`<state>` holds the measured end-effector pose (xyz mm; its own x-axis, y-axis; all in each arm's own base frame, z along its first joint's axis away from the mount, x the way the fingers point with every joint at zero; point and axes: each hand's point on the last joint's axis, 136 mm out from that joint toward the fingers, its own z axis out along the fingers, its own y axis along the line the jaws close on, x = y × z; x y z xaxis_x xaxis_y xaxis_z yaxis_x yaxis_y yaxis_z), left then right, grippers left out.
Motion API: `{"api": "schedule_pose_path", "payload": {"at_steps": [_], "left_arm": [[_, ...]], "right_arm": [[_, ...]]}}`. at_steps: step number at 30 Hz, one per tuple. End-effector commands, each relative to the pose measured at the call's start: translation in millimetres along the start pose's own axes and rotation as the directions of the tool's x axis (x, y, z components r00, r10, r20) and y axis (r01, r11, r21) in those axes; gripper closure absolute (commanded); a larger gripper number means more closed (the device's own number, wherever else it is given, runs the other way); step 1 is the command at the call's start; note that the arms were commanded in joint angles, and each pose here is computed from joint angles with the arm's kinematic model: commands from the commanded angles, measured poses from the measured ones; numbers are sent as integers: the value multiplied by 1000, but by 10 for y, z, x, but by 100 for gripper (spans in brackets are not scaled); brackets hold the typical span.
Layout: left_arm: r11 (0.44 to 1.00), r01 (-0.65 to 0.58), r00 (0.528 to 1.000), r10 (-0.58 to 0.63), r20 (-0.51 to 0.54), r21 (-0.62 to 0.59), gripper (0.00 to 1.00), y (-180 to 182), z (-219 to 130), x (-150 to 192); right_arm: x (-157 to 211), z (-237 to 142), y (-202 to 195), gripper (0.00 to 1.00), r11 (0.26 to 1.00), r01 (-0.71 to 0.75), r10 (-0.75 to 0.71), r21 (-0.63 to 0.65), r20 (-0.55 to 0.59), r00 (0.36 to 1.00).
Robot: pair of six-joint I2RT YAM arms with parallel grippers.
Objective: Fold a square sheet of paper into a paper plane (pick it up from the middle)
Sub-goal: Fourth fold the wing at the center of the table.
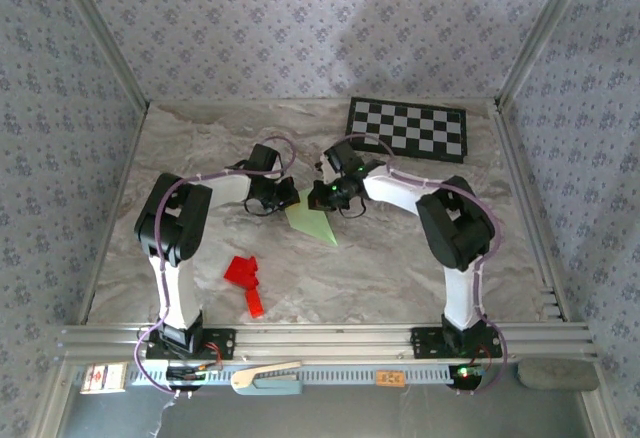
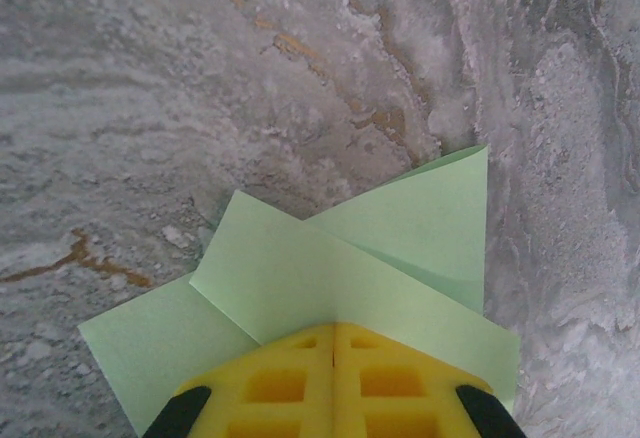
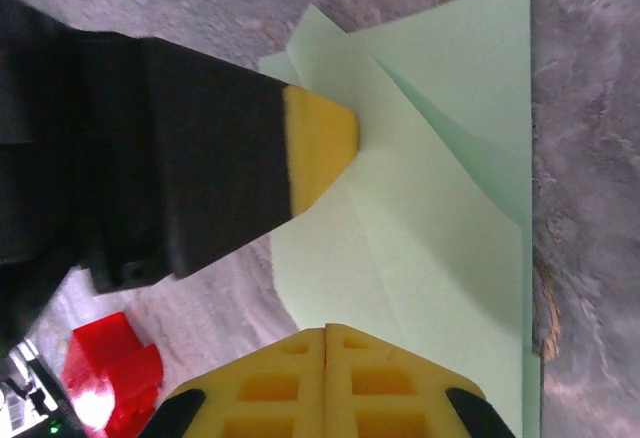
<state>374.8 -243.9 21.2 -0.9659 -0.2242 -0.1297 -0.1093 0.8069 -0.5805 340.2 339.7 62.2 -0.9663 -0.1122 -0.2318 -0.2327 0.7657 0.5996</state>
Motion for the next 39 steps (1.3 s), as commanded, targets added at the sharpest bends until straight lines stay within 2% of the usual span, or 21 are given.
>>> {"api": "schedule_pose_path", "payload": {"at_steps": [1,8,13,16,20,24,29,35,39], "left_arm": [[989,25,998,-35,-61,-146,96,367,68,202],[994,7,998,-14,-57,-108,96,225,26,129],[999,-38,998,38,-50,10,93,-91,-66,51],[993,-50,998,52,-19,104,86,-312,-156,-5],[988,-40,999,42,-10,148,83,-366,-161,6],[996,-17,999,21,-44,92,85,-187,-19,63],[999,25,998,-27,-64,-46,91,124,85,120],[976,60,994,-77,-74,-209,94,462,105,193],[959,72,993,-95,-70,-273,95,583,98,203]], "right_arm": [[54,152,-87,97,1000,-13,14,26,-40,999],[63,308,-300,97,996,-30,35,83,-62,997],[145,413,-383,97,994,-61,68,85,-87,994],[185,441,-409,97,994,-76,83,82,-92,992],[200,445,-420,97,993,-96,102,72,-96,990],[199,433,-390,97,993,-106,110,48,-100,989],[246,393,-375,97,995,-99,101,20,-121,987],[360,261,-365,95,997,-76,73,-11,-139,988],[494,130,-383,95,998,-60,58,-9,-148,987]]}}
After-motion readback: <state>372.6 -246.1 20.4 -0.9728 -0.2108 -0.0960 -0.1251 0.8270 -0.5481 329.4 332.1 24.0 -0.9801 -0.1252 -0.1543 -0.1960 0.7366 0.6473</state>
